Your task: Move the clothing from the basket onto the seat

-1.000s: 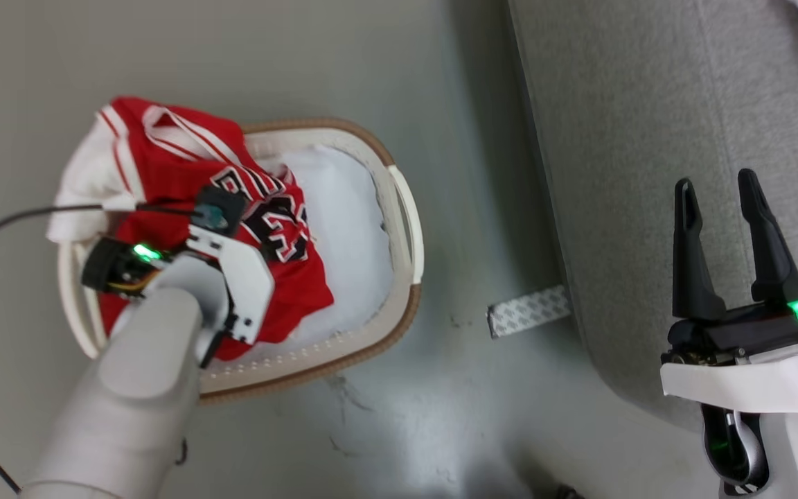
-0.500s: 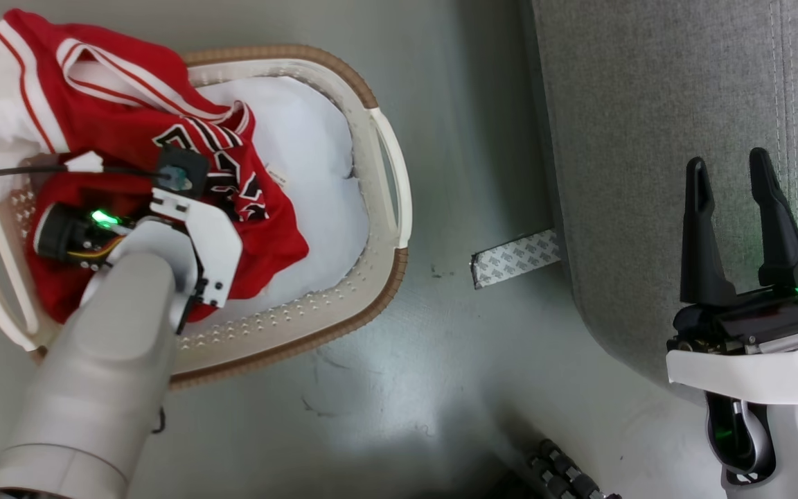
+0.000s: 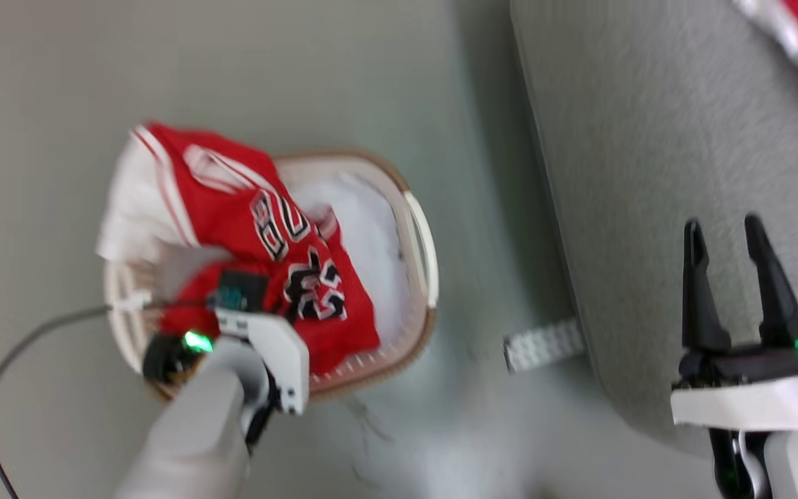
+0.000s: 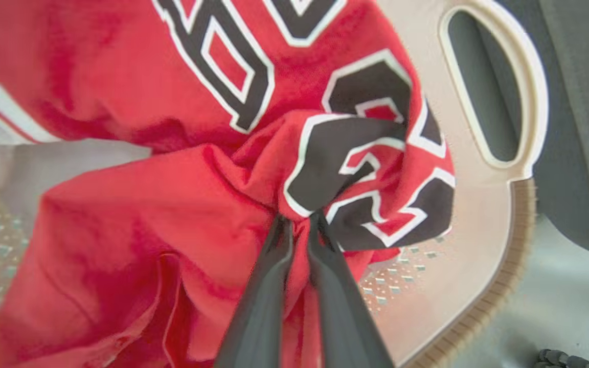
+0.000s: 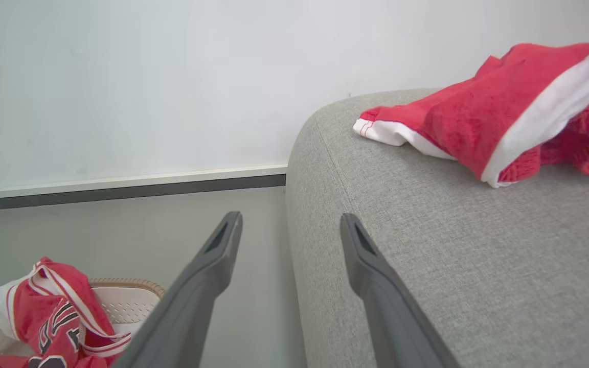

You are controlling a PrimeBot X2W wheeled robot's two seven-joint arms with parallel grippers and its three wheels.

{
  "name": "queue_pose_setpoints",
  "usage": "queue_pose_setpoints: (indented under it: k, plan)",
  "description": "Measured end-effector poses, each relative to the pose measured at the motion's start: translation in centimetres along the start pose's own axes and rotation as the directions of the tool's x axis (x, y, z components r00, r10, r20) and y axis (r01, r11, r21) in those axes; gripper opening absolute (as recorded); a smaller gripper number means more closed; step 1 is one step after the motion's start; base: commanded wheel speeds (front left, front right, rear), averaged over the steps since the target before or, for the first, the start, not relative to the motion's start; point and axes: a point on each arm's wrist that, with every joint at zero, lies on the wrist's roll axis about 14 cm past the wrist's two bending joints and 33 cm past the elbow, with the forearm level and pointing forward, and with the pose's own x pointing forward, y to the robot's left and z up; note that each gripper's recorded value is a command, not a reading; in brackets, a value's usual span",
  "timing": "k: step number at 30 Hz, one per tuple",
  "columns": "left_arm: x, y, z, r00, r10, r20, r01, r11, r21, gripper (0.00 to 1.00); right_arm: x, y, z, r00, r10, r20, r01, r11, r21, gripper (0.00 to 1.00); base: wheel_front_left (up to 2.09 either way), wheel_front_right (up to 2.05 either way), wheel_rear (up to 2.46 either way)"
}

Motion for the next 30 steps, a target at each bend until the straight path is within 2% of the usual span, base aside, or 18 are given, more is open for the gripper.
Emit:
queue_pose_setpoints:
  k: [6,10,15,21,30]
  plan:
    - [-6.4,-0.6,3.9,0.987,0.059,0.152,-0.052,0.997,-0.05,0.0,-3.5,0.9,2.5,0.999,0.02,0.049,-0.021,1.0,0.021,1.0,0.0,0.0,0.0]
    - [-11.1,-1.5,8.1,0.948,0.081,0.308,-0.063,0.996,-0.069,0.0,-5.5,2.6,3.9,0.994,0.072,0.086,-0.075,0.997,0.036,1.0,0.0,0.0,0.0]
    - [-16.9,-3.8,12.2,0.876,0.071,0.477,-0.046,0.997,-0.064,0.0,-7.5,5.6,5.6,0.977,0.162,0.141,-0.171,0.984,0.053,1.0,0.0,0.0,0.0]
    - [-24.0,-6.1,16.2,0.76,0.092,0.643,-0.078,0.996,-0.05,0.0,-10.1,9.8,6.6,0.94,0.29,0.179,-0.304,0.951,0.055,1.0,0.0,0.0,0.0]
    - [-33.8,-9.6,19.7,0.596,0.051,0.802,-0.123,0.992,0.028,0.0,-12.6,13.1,9.3,0.879,0.397,0.265,-0.416,0.909,0.018,1.0,0.0,0.0,0.0]
